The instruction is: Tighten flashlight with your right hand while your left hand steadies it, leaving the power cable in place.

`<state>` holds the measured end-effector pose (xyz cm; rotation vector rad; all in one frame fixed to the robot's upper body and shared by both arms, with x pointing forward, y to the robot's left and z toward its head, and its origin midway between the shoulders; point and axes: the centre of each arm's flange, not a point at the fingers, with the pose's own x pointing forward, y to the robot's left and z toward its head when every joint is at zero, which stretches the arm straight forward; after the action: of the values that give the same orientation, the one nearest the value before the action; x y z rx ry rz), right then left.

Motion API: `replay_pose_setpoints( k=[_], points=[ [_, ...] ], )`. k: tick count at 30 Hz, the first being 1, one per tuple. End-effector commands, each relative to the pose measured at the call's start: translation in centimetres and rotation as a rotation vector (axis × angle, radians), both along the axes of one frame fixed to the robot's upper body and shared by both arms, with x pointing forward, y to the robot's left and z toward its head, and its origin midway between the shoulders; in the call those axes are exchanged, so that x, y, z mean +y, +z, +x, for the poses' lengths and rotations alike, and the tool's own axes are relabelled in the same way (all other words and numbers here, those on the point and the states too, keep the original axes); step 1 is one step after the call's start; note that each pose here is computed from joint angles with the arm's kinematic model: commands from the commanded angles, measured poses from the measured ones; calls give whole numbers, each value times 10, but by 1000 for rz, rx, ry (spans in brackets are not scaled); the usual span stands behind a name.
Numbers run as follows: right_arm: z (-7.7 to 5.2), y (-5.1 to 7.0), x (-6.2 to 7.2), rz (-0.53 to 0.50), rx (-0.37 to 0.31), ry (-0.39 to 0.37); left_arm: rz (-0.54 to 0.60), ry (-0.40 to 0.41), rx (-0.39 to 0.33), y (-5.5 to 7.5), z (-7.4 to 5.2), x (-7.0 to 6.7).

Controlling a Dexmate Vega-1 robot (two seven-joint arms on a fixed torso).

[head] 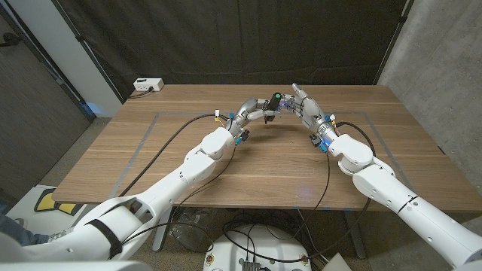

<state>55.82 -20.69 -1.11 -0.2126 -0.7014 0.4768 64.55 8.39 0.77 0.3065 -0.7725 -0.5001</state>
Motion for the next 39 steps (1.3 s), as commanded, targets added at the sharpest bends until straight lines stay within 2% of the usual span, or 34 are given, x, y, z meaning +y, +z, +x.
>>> replay_pose_setpoints(
  k=[1, 21, 29, 39],
  points=[
    [-2, -2, -2, 9, 1, -8, -39, -7, 25, -2, 3, 4],
    [-1, -7, -5, 30, 20, -7, -44, -11, 30, -3, 3, 3],
    [4, -7, -3, 35, 31, -6, -42, -5, 18, -5, -2, 6],
    [9, -2, 7, 10, 23, 19, 36, -50, 15, -11, -8, -9]
  ],
)
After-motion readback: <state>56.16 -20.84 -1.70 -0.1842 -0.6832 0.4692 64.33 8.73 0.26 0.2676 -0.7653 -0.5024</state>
